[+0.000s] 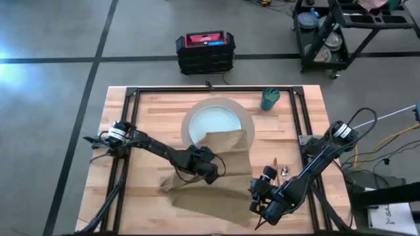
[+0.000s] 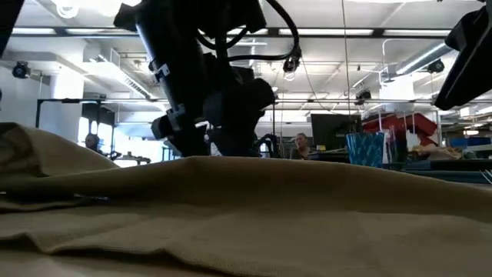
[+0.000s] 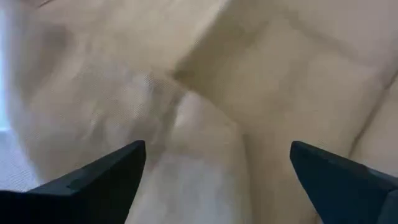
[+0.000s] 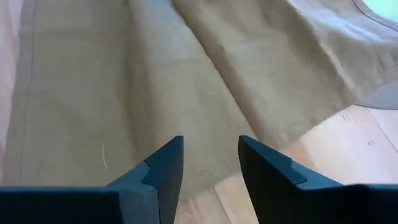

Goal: Set table place
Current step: Fold the brown table napkin

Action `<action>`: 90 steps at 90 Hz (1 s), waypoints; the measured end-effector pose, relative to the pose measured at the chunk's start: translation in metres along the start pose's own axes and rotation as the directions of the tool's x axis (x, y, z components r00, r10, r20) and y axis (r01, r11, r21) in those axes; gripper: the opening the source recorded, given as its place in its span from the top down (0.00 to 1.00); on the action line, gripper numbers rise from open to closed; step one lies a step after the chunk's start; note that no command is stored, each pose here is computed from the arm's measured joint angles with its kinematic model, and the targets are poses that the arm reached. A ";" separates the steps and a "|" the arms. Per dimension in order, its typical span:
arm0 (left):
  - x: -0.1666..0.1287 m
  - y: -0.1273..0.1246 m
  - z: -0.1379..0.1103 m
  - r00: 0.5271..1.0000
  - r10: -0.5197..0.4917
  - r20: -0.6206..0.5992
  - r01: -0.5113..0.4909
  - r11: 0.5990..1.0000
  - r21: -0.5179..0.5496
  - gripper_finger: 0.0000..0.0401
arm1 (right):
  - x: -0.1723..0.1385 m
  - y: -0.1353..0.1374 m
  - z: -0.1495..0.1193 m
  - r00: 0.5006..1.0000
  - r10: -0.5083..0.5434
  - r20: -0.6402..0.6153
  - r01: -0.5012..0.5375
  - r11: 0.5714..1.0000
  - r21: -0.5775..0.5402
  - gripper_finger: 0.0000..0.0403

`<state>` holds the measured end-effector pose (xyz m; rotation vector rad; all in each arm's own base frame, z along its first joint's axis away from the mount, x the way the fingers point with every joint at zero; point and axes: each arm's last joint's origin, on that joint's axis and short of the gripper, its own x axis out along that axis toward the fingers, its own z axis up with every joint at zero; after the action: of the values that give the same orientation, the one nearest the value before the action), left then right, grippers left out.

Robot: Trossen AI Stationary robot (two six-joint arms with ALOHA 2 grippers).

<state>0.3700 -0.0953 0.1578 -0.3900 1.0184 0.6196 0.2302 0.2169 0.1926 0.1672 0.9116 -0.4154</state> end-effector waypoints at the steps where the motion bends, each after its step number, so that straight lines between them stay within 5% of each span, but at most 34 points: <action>1: -0.001 0.000 0.000 1.000 0.002 -0.001 -0.002 1.000 0.001 0.08 | 0.000 0.000 0.000 1.000 0.000 -0.001 0.000 1.000 -0.001 0.66; 10: -0.003 0.001 -0.001 1.000 0.024 -0.017 -0.023 1.000 0.014 0.22 | 0.000 0.000 -0.002 1.000 -0.001 -0.001 0.001 1.000 0.001 0.69; 42: 0.001 -0.001 -0.006 1.000 -0.007 -0.029 0.008 0.999 0.046 0.95 | 0.002 -0.001 -0.003 1.000 -0.006 -0.001 0.006 1.000 0.002 0.78; 70: -0.006 0.001 -0.005 0.997 0.001 -0.079 0.011 0.988 0.151 1.00 | 0.003 -0.003 0.000 1.000 -0.025 0.018 0.026 1.000 -0.013 0.88; 90: -0.047 0.007 0.004 0.980 0.133 -0.146 -0.094 0.965 0.246 1.00 | 0.031 -0.042 0.014 0.969 -0.247 -0.024 0.243 0.963 -0.117 0.99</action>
<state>0.3504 -0.1016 0.2008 -0.1722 1.2626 0.5672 0.2398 0.1654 0.1778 -0.0432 0.9952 -0.5897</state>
